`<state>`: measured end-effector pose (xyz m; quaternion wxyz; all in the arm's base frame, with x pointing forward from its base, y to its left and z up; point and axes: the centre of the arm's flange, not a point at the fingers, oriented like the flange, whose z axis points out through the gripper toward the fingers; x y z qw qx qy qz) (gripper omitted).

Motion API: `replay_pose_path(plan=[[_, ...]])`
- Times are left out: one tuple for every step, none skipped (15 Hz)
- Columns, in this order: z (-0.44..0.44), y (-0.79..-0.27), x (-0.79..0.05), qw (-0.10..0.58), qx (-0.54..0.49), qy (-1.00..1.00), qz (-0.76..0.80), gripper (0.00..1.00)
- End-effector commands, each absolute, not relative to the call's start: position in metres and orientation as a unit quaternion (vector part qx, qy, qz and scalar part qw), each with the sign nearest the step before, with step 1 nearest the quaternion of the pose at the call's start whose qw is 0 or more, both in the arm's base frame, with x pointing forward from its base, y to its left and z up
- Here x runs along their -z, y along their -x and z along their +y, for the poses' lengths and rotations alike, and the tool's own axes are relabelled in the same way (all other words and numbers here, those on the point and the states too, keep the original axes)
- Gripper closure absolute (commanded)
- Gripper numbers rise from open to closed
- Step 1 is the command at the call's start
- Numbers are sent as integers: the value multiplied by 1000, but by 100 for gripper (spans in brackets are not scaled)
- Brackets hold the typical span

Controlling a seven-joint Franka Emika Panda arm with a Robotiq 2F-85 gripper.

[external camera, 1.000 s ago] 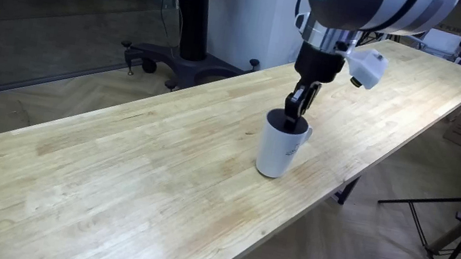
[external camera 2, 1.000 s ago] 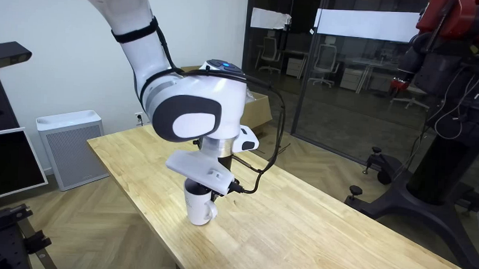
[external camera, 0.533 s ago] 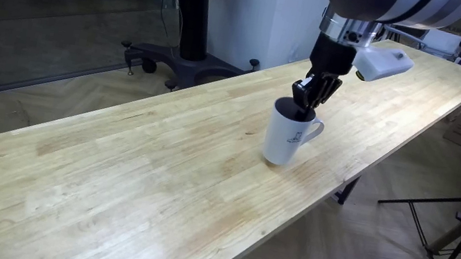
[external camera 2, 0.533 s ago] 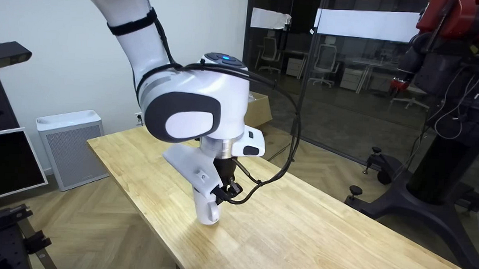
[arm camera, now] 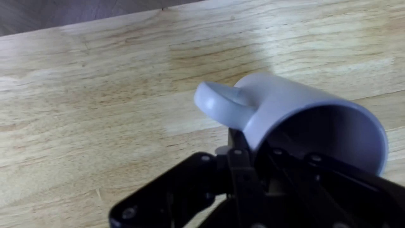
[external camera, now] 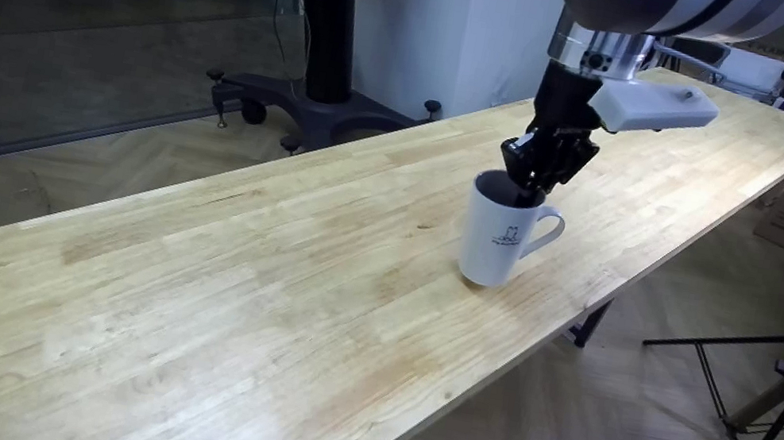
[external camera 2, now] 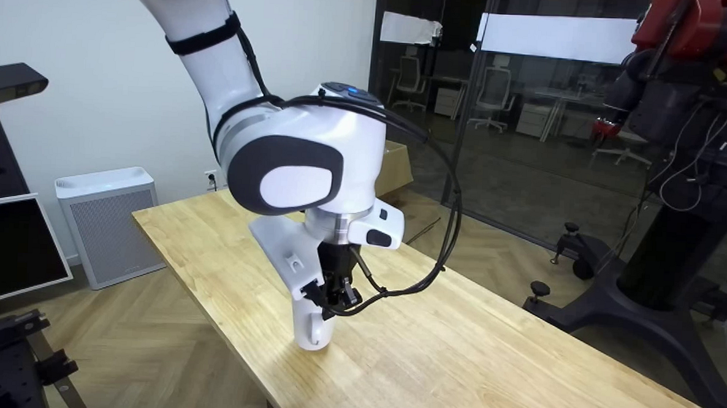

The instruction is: Move the white cup a little bit to the right

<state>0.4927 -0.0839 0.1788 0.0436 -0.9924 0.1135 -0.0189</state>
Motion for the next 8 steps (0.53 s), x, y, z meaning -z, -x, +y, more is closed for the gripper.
replay_pose_path(plan=[[-82,-504,-187,49,7,990,135,97],[-82,-505,-185,51,4,990,135,97],[-82,-506,-184,51,2,989,135,97],[-82,-507,-183,51,1,989,136,97],[-82,-508,-181,50,1,989,136,97],[-82,-511,-179,47,4,989,137,97],[-81,-513,-176,48,3,989,138,97],[-81,-516,-171,48,2,989,137,97]])
